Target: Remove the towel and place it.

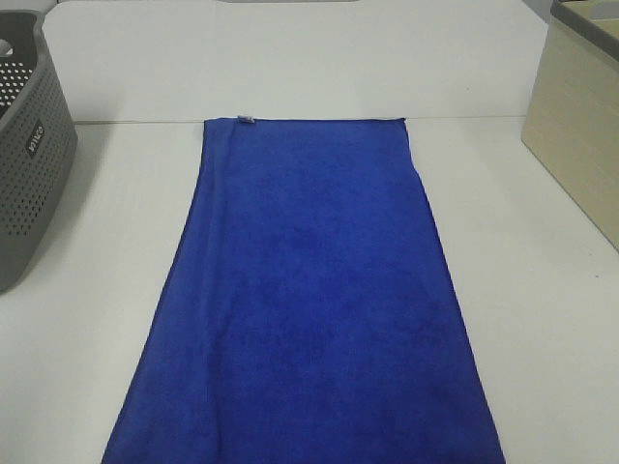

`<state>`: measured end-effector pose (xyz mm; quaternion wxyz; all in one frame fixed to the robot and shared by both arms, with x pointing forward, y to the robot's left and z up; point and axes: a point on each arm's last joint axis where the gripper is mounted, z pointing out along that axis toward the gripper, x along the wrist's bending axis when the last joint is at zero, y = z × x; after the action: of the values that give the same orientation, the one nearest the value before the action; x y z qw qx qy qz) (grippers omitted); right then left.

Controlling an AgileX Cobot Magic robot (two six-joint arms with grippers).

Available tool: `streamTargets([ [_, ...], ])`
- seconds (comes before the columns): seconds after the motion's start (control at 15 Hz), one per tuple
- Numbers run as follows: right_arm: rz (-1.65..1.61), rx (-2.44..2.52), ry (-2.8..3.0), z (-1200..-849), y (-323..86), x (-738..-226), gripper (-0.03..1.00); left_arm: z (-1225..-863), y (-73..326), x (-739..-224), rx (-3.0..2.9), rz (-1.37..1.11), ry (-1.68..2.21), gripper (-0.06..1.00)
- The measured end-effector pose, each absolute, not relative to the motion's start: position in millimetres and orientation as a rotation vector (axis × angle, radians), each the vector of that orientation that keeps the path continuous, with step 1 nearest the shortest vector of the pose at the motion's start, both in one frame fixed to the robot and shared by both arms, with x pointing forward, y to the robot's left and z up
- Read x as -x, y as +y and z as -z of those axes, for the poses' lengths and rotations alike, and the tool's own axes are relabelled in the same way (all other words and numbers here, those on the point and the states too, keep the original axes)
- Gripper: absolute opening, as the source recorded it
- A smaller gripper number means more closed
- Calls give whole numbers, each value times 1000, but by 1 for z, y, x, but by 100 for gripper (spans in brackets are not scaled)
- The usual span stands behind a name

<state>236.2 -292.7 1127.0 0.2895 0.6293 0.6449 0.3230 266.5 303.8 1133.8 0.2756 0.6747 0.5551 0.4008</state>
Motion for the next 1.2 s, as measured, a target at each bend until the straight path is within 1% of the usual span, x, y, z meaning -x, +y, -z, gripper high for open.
streamTargets([
  [0.2, -844, -1602, 1672, -1104, -297, -214, 90, -1118, 294, -234, -1732, -1090, 1361, 99],
  [0.47, -878, -1530, 1687, -1076, -294, -200, 90, -1089, 290, -210, -1648, -1083, 1354, 99],
  [0.53, -884, -1530, 1704, -1073, -293, -201, 90, -1085, 291, -210, -1649, -1062, 1376, 99],
  [0.67, -885, -1529, 1821, -1054, -287, -211, 90, -1063, 292, -220, -1673, -970, 1473, 99],
  [0.87, -846, -1531, 1918, -1034, -285, -219, 90, -1060, 296, -224, -1563, -966, 1564, 99],
  [1.07, -893, -1497, 1887, -1031, -284, -227, 90, -1056, 303, -228, -1499, -1006, 1641, 99],
  [1.2, -901, -1492, 1876, -1030, -284, -229, 90, -1055, 298, -229, -1555, -983, 1576, 99],
])
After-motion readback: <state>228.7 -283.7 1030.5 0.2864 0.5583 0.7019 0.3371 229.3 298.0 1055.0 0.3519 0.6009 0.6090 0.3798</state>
